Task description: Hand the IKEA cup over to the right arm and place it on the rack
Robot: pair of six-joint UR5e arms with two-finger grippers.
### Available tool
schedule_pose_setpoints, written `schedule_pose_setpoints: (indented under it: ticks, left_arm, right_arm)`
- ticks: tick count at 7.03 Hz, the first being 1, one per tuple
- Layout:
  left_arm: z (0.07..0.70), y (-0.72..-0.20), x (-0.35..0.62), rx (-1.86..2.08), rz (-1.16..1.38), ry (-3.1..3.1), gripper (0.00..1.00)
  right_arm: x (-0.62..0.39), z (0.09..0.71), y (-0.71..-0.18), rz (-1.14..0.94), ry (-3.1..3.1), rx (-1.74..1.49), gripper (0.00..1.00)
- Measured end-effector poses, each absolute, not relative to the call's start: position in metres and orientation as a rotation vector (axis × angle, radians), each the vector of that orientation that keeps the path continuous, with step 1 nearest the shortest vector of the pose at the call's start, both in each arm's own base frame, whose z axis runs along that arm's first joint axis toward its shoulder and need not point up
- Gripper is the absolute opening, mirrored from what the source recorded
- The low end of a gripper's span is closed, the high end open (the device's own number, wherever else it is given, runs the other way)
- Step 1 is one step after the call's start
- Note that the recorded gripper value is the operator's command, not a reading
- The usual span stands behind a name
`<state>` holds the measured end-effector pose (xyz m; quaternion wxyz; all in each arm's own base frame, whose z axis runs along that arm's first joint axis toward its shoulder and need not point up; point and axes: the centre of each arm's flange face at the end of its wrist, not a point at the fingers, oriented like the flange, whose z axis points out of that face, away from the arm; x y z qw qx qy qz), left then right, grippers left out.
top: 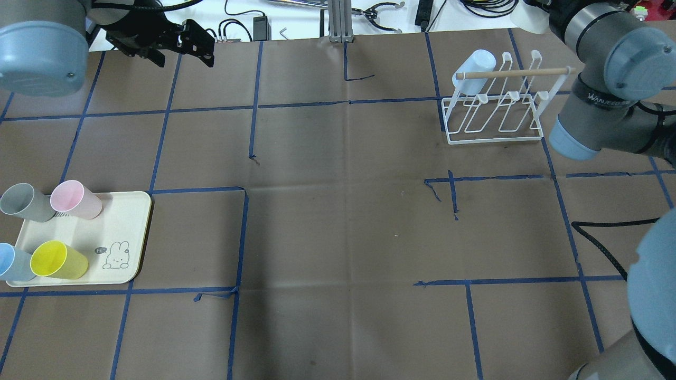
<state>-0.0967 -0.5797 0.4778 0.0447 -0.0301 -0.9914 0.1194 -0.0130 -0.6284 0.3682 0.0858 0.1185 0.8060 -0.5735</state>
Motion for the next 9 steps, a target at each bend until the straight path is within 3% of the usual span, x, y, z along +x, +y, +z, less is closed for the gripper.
schedule_pose_setpoints:
  ticks: [3, 9]
  left_arm:
    - [0.477, -0.545, -0.099, 0.104, 0.132, -3.101, 0.99]
    - [0.488, -0.527, -0.124, 0.108, 0.147, -3.110, 0.99]
  right_arm:
    - [-0.048, 0.326, -0.657, -1.808, 2.447, 0.226, 0.29]
    - [-0.067, 0.282, -0.647, -1.734, 2.523, 0.237, 0.30]
